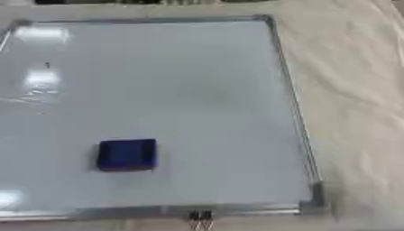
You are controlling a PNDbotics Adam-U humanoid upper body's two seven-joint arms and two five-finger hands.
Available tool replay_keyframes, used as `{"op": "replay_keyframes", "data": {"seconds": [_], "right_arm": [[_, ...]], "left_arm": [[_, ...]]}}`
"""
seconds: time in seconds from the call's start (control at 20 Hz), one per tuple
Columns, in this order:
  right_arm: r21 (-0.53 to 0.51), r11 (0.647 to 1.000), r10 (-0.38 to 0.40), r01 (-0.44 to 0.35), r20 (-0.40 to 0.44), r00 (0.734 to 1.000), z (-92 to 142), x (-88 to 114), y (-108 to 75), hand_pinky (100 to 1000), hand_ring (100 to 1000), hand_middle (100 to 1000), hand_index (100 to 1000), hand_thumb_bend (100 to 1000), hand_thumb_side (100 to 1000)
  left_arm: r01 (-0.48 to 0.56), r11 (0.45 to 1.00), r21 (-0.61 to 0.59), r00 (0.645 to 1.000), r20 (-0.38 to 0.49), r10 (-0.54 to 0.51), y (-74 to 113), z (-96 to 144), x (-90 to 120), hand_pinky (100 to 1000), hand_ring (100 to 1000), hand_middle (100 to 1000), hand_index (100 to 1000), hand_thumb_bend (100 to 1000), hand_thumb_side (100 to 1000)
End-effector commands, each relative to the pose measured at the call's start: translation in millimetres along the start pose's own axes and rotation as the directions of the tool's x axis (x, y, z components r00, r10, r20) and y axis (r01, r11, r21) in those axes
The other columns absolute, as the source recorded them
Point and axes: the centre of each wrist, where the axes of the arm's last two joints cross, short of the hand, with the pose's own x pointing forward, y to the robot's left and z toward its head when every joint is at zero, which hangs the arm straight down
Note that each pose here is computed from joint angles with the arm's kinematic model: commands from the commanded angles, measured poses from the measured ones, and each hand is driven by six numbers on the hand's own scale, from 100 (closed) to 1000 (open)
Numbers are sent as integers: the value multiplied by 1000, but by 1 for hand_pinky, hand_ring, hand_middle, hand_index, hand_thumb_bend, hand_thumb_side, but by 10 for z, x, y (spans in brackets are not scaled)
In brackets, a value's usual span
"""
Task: Wipe the whiteboard clean with a brush.
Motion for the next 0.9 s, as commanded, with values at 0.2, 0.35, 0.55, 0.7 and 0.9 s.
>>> {"op": "replay_keyframes", "data": {"seconds": [0.2, 0.35, 0.55, 0.7, 0.9], "right_arm": [[-15, 1000, 14, -13, 56, 998, -103, 59, -67, 765, 845, 824, 855, 100, 1000], [-21, 1000, 8, -7, 55, 998, -99, 60, -63, 764, 844, 823, 854, 100, 1000], [-20, 1000, 1, 0, 53, 999, -86, 58, -54, 764, 843, 823, 854, 100, 1000], [-18, 1000, -2, 3, 54, 999, -83, 58, -52, 764, 842, 822, 854, 100, 1000], [-14, 1000, -5, 6, 54, 999, -78, 58, -48, 764, 841, 820, 854, 100, 1000]], "left_arm": [[27, 1000, 2, 998, 56, -28, 55, -93, 82, 859, 799, 754, 935, 554, 1000], [30, 1000, -1, 998, 58, -30, 49, -94, 85, 859, 798, 751, 934, 557, 1000], [33, 999, -9, 997, 69, -32, 42, -108, 96, 858, 794, 746, 927, 558, 1000], [58, 998, -18, 994, 92, -56, 41, -134, 114, 855, 791, 739, 906, 576, 1000], [139, 989, -48, 979, 156, -130, 23, -231, 191, 851, 788, 732, 877, 603, 1000]]}}
